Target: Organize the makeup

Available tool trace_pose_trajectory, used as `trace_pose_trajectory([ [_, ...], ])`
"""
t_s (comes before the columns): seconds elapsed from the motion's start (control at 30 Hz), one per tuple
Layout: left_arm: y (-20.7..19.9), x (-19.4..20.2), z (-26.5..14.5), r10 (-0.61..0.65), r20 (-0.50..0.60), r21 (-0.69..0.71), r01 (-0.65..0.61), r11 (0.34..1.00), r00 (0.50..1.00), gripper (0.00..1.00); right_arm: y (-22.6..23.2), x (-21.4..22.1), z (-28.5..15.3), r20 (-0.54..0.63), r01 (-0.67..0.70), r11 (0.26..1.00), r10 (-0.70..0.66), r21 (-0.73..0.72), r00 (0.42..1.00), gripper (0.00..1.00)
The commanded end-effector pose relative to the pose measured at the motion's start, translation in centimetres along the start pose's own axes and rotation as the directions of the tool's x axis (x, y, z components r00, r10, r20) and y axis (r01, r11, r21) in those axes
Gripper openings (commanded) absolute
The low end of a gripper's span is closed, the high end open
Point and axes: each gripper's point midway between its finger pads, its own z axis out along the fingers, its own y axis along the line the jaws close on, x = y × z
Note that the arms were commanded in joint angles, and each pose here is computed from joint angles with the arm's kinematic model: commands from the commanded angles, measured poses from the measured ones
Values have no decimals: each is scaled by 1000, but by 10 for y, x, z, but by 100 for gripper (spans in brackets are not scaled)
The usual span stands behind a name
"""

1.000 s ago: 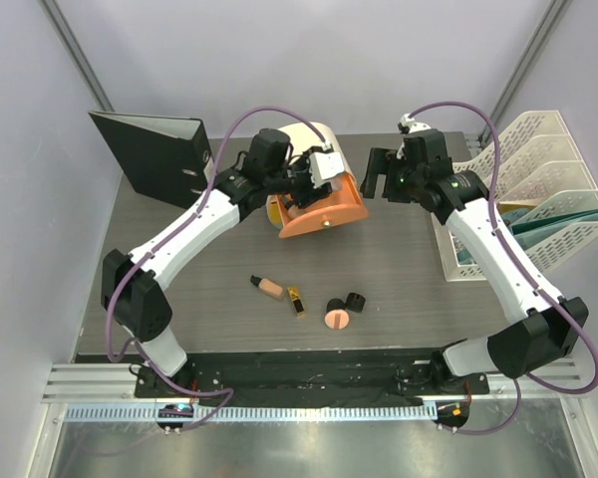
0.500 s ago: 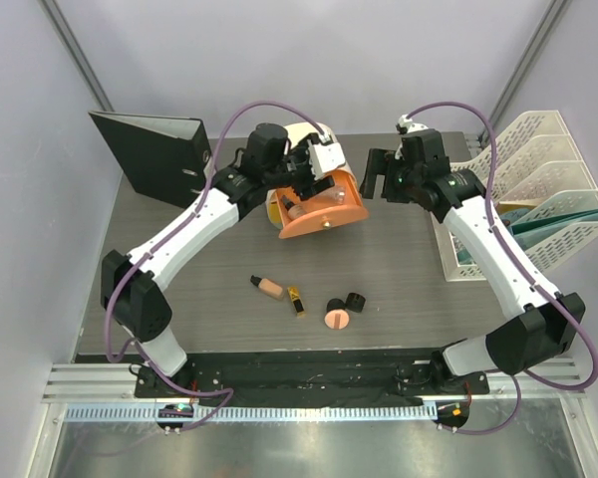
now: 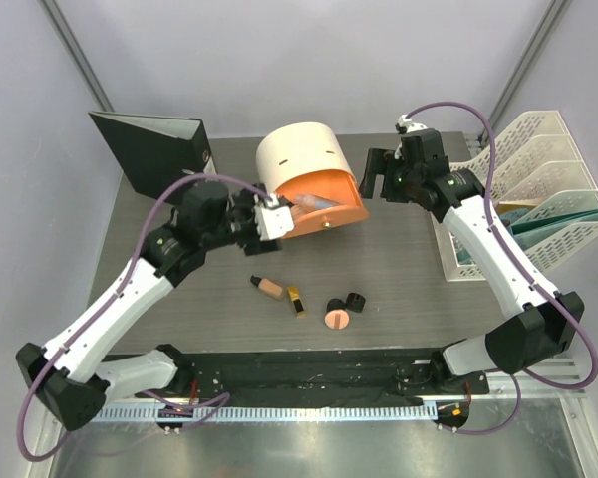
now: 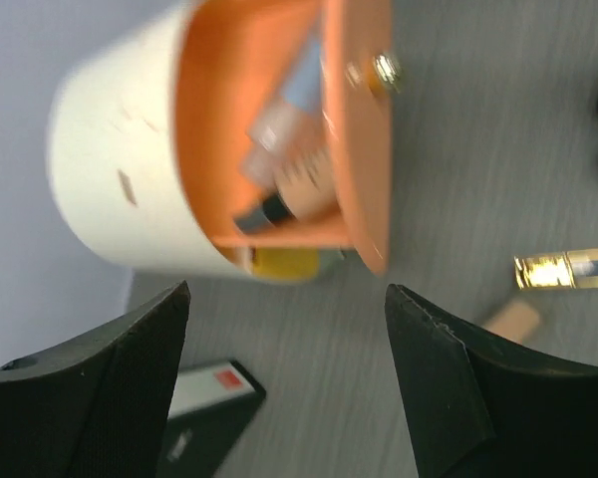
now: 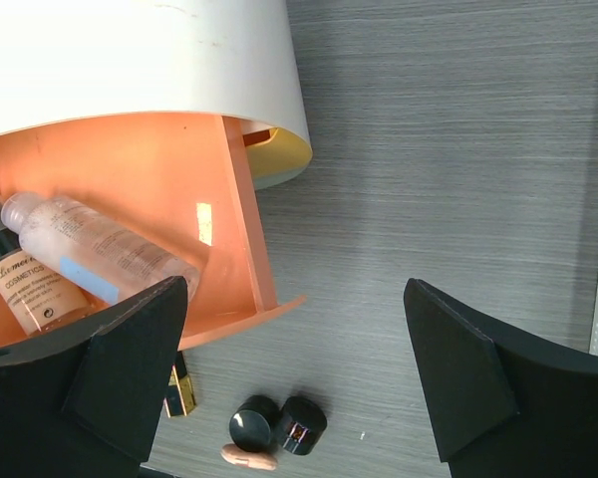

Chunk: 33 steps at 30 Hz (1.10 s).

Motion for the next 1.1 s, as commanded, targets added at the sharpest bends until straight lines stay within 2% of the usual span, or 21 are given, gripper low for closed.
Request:
trace_pose_trajectory([
  [0.0,-71,98,-22,76,-315,217,-6,976,946,79,5,-14,-2,46,11,1000,-10,-27,999,95],
  [0.13,-128,144,-32,114,-384,374,42,926,916,77,6,-17,0,47,23,999,-21,-34,999,95],
  [0.27,-145,151,-17,51,-345,359,82,930,937,79,7,-20,1,50,28,999,-26,-35,998,95],
  [0.4,-143,141,11,-55,-260,295,134,946,964,80,7,-20,0,52,28,999,-26,-34,998,95],
  [0.57,-141,134,35,-85,-203,296,144,944,976,81,7,-18,-2,51,20,999,-18,-37,999,95],
  [0.73,-151,142,57,-85,-203,357,155,921,976,81,4,-14,-4,47,13,999,-12,-32,999,95],
  [1.07,-170,151,73,-123,-209,421,203,884,970,78,1,-12,-9,51,11,1000,-9,-26,999,95],
])
